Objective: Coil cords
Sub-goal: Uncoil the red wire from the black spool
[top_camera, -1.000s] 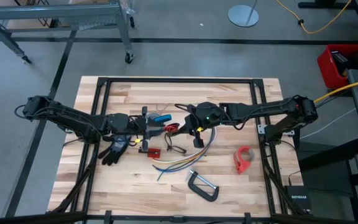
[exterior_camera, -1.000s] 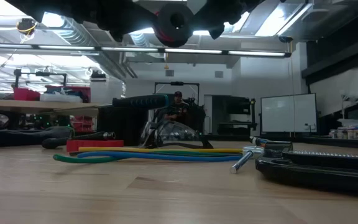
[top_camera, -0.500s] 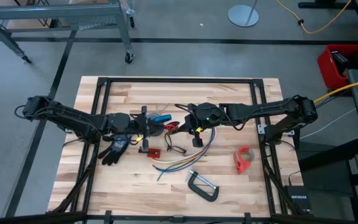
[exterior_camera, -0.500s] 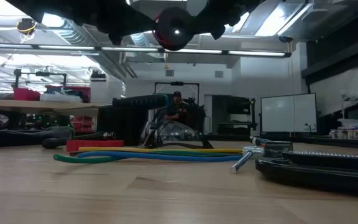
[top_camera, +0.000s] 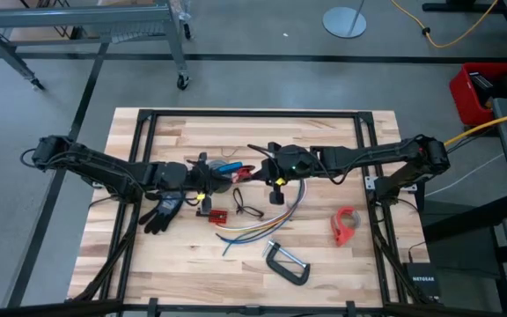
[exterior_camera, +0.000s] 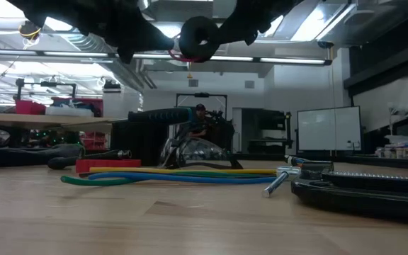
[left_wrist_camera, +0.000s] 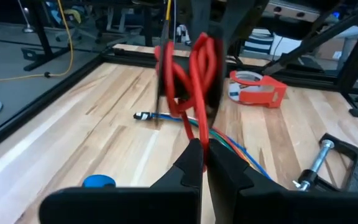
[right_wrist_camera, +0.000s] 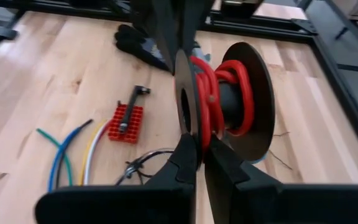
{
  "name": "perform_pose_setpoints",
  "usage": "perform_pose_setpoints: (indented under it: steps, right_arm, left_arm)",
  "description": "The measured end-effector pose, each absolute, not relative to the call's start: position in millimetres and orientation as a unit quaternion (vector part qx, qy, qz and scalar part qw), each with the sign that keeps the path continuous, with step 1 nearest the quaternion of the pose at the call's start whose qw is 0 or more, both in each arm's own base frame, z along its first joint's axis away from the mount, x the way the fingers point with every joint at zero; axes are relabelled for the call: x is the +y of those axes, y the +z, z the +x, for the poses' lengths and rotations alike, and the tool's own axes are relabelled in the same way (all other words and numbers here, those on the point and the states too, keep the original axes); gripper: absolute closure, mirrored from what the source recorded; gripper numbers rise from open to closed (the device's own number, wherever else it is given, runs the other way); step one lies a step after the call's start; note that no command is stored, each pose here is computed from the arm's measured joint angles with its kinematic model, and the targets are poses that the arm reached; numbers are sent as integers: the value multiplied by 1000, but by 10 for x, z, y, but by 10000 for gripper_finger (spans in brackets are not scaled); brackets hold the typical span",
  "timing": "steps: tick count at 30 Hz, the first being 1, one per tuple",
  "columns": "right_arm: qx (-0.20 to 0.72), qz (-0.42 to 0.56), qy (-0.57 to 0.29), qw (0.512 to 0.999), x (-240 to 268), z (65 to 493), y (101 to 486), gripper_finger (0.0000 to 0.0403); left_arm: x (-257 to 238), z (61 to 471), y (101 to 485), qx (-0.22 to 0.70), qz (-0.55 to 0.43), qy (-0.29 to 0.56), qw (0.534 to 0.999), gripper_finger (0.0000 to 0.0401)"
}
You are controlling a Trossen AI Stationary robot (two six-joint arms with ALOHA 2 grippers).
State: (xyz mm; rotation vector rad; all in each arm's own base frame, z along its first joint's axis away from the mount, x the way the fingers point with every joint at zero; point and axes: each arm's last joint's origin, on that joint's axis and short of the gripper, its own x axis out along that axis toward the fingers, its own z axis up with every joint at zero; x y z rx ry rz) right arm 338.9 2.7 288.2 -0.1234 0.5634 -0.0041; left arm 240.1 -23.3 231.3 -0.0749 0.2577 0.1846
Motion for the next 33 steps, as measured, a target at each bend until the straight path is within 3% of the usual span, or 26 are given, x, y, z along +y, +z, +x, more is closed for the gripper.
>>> perform_pose_setpoints:
  steps: [18,33]
  right_arm:
    - [276,-71,-37,958,11,3396,2884,388]
    - [274,-69,-30,959,9,3396,3000,388]
  left_arm:
    - [-222,2375,2236,167,-77,106,977,384]
    - [-159,2370,2204,170,-128,127,969,322]
